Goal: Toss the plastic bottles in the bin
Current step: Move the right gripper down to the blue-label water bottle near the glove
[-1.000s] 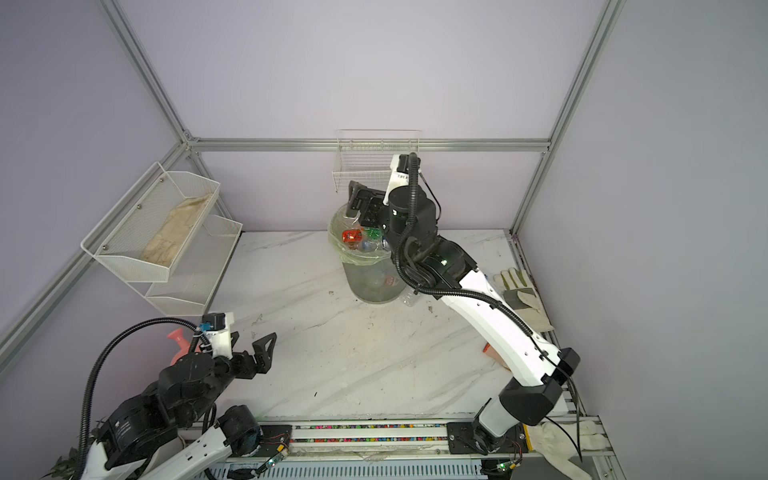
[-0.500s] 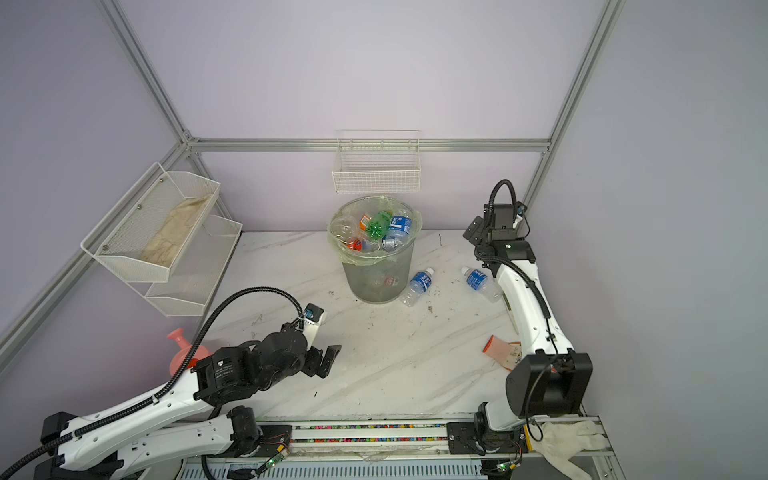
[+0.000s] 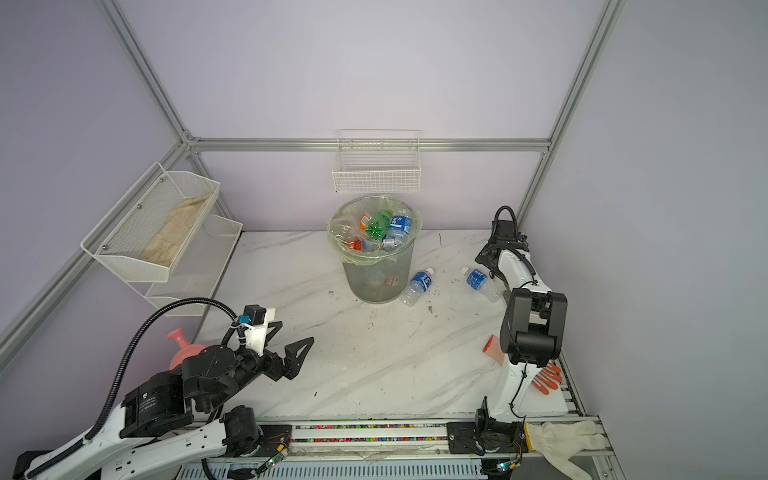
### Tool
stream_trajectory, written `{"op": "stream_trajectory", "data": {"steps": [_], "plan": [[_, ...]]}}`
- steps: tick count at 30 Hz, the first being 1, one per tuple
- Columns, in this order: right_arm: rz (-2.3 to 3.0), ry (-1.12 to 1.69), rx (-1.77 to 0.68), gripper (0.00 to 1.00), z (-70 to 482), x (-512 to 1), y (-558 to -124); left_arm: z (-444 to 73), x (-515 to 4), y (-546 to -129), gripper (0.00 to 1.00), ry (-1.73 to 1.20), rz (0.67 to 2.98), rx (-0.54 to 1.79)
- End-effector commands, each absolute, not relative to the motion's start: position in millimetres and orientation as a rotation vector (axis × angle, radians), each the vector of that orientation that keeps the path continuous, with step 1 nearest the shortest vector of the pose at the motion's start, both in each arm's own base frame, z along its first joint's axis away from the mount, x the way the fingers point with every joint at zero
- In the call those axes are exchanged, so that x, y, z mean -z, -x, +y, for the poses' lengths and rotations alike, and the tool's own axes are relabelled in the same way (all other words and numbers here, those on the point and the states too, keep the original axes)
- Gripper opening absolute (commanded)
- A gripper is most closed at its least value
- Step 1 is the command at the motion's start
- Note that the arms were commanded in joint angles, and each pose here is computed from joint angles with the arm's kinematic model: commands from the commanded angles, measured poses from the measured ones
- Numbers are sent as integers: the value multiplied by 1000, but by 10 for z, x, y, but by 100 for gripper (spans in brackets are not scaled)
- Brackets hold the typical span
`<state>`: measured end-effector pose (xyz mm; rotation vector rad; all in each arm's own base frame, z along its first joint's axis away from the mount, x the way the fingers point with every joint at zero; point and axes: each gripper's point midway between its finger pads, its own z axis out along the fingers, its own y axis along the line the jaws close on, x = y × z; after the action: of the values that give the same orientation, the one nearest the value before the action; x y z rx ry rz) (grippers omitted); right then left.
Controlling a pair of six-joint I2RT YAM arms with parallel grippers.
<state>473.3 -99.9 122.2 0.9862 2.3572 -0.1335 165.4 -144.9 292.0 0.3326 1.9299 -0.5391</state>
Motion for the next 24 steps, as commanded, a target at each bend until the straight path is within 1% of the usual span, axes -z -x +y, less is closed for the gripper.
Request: {"op": "stream_trajectory", "data": {"steps": [1,7,9,11,15,17,20,22,24], "plan": [[2389,-1019,135,97,-958,-1037,-4717,-1407,-2701,-1635,100,-326,1980,513],[2425,-938,-130,97,-567,-943,-4666,-1357,-2696,-1600,100,-306,1970,543],[2447,-875,-229,96,-380,-972,-4664,-1348,-2702,-1606,100,-305,1968,536],[2467,-815,-269,95,-239,-1049,-4651,-1347,-2716,-1609,100,-308,1967,531],[2413,-761,-228,95,-164,-1299,-4595,-1343,-2722,-1624,100,-307,1968,516],[2410,-761,-187,95,-193,-1293,-4577,-1343,-2724,-1627,100,-306,1969,513],[2509,-737,-91,95,-187,-1024,-4511,-1343,-2735,-1623,100,-303,1968,520],[2554,-773,20,96,-250,-807,-4395,-1333,-2734,-1618,100,-301,1969,521],[2535,-814,22,97,-268,-705,-4338,-1313,-2723,-1611,100,-298,1973,519]]}}
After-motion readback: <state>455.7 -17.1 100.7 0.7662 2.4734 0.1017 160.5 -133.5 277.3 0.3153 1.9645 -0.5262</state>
